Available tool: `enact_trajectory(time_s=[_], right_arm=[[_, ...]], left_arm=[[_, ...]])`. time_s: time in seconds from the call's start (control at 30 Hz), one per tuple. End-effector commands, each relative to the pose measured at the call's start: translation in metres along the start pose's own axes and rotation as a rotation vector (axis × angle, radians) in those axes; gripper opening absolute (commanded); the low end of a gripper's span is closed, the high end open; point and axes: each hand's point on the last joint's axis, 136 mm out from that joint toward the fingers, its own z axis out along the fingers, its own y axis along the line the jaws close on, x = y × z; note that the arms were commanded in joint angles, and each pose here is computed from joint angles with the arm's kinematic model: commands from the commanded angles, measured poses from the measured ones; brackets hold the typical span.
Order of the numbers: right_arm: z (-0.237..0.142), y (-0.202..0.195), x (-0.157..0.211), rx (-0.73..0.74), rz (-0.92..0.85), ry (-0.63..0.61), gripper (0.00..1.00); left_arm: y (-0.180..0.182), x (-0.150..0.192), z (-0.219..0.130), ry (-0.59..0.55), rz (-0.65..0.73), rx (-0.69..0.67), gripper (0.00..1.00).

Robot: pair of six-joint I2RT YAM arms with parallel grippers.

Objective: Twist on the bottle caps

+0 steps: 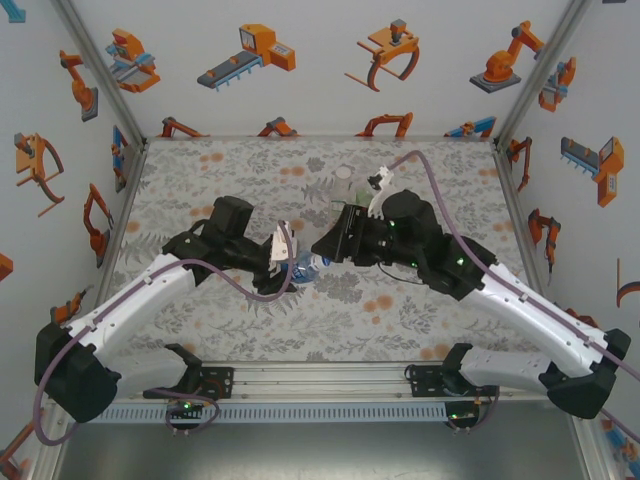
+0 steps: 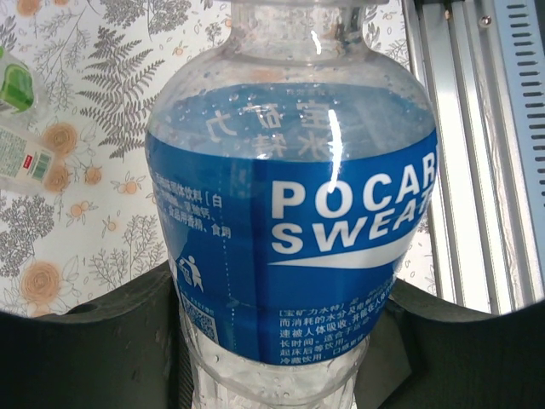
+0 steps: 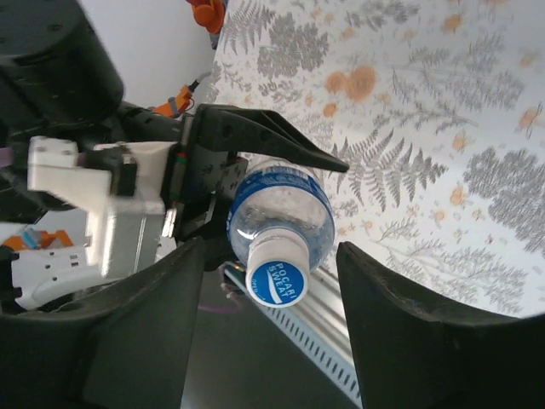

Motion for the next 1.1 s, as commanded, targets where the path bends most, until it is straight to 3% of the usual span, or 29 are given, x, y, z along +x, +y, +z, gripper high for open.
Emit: enact_trajectory(time_s=[0.0, 0.17, 0.27, 0.57, 1.07], right_arm=[[-0.017, 0.018, -0.015, -0.026, -0.279, -0.033, 0.61], [-0.018, 0.032, -0.013, -0.094, -0.675, -0.035, 0.56], [-0.025, 0.051, 0.001, -0.243, -0.919, -0.053, 0.55], [-0.043, 0.064, 0.061, -0.561, -1.369, 0.060, 0.54], [-0.021, 0.055, 0.069, -0.514, -1.409, 0.117, 0.42]], left_arm=[[-0.001, -0.020, -0.003, -0.066, 0.041, 0.024, 0.00], [-0.005, -0.019, -0.003, -0.063, 0.043, 0.044, 0.00], [-0.007, -0.020, -0.003, -0.069, 0.049, 0.057, 0.00], [-0.012, -0.022, -0.003, -0.085, 0.057, 0.084, 0.00], [-0.019, -0.026, -0.007, -0.106, 0.082, 0.103, 0.00]])
